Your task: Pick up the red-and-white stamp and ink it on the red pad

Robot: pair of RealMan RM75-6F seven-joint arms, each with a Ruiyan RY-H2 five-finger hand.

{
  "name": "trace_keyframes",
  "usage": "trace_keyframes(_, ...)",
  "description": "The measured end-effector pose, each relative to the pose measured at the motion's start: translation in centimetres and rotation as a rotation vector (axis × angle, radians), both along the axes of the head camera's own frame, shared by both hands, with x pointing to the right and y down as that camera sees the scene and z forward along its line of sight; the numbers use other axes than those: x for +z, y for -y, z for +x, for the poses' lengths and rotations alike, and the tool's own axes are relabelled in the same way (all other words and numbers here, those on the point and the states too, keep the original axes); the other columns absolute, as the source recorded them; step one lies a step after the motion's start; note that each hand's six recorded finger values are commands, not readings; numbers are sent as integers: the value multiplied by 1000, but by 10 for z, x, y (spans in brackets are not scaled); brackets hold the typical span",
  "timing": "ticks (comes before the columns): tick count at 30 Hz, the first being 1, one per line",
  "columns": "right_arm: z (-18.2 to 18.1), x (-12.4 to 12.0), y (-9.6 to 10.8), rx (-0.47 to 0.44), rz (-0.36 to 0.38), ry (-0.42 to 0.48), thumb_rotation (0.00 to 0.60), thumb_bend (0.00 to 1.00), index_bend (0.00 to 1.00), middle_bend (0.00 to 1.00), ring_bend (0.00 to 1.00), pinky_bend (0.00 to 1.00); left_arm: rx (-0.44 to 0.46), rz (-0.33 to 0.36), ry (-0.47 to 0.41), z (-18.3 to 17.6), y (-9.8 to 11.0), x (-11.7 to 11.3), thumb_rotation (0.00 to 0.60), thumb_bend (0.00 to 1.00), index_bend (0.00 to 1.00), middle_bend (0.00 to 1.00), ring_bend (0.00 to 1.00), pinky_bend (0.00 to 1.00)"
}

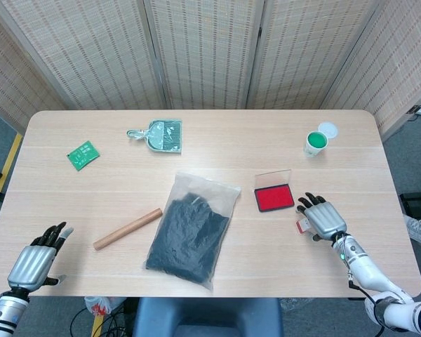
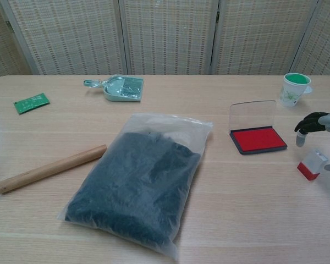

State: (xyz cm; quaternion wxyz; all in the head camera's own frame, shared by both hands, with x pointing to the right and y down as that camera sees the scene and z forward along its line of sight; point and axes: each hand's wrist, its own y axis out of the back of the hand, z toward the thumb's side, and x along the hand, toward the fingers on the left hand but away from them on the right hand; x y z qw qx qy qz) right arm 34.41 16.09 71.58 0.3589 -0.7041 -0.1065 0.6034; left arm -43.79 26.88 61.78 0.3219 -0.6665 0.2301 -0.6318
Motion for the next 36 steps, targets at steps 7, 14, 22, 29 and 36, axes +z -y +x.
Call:
trace_keyframes(7,0,3,1,3,3,-5,600,276,296,125,38,130,1,-2,2,-1,-1,0,600,70,70,0,41,267)
trace_keyframes(14,0,5,0,1,-4,-11,600,276,297,125,38,130,-1,0,1,-1,-1,-1,600,70,71,0,41,267)
trace_keyframes(22,2,6,0,2,-1,-16,600,276,328,134,39,130,-3,-3,5,-2,-1,0,600,70,71,0,41,267)
trace_keyframes(29,3,8,1,2,7,-18,600,273,393,158,51,130,-4,-6,7,-2,-2,1,600,70,71,0,41,267)
trace_keyframes(36,-1,13,1,-2,9,-16,600,270,511,245,92,130,-8,-3,-4,-2,-2,-1,600,70,62,0,41,267)
